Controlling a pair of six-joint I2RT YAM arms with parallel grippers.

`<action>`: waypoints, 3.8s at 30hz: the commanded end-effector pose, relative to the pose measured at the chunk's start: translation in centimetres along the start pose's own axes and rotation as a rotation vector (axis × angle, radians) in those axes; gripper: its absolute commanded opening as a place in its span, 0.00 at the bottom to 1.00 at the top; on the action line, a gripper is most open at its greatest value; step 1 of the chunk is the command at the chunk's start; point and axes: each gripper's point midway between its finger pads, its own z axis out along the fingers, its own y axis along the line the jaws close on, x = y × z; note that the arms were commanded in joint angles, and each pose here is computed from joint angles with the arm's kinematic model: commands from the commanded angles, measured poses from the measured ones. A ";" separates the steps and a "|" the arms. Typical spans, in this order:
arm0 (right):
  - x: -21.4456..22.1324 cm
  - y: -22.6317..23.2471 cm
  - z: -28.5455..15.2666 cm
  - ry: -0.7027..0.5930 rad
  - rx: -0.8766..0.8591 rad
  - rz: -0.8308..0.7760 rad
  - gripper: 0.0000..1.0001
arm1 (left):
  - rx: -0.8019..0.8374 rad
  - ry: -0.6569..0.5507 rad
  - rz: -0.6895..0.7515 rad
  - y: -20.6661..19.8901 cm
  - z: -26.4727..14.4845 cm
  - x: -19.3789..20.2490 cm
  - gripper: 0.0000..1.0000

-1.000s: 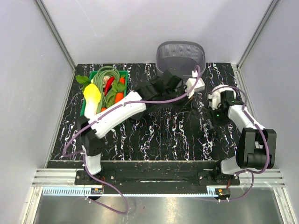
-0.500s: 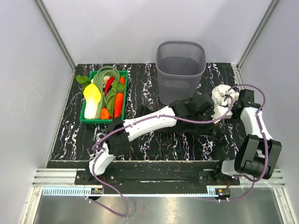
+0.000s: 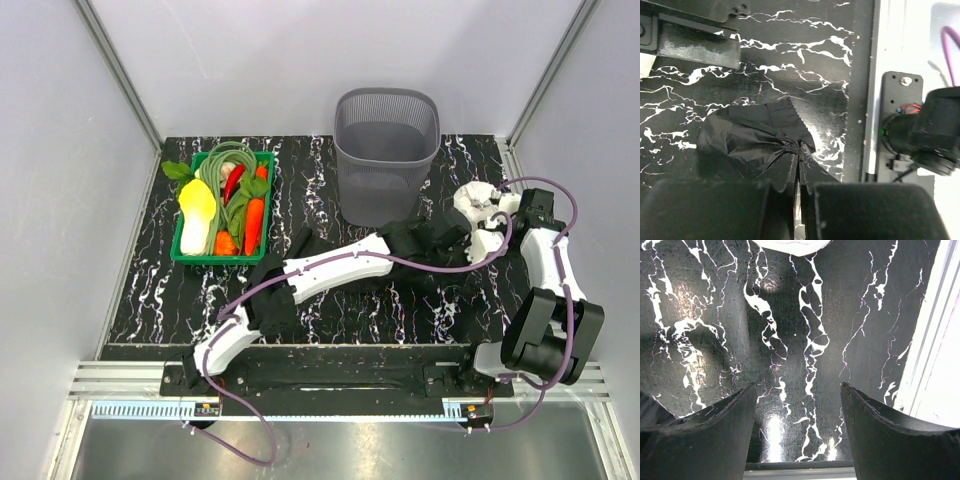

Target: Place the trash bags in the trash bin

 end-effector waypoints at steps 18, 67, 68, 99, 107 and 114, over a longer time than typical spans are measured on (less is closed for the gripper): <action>-0.8 -0.4 1.0 -0.013 -0.014 -0.002 0.73 | -0.159 -0.043 0.053 4.5 4.6 0.4 0.98; -7.9 19.8 -4.2 -0.170 -0.544 -0.553 0.74 | -0.544 0.195 -0.222 19.1 -27.8 16.3 0.99; -8.0 20.9 -3.9 -0.172 -0.550 -0.582 0.74 | -0.536 0.203 -0.221 19.3 -28.0 16.8 0.99; 0.9 30.8 7.6 -0.003 -0.579 -0.965 0.27 | -0.459 0.487 -0.418 26.0 -21.8 29.1 0.72; 2.3 26.1 9.4 0.066 -0.371 -1.105 0.02 | -0.440 0.475 -0.428 25.7 -21.5 29.0 0.60; 3.0 23.3 8.5 0.084 -0.263 -1.144 0.00 | -0.407 0.487 -0.431 25.2 -21.3 29.2 0.47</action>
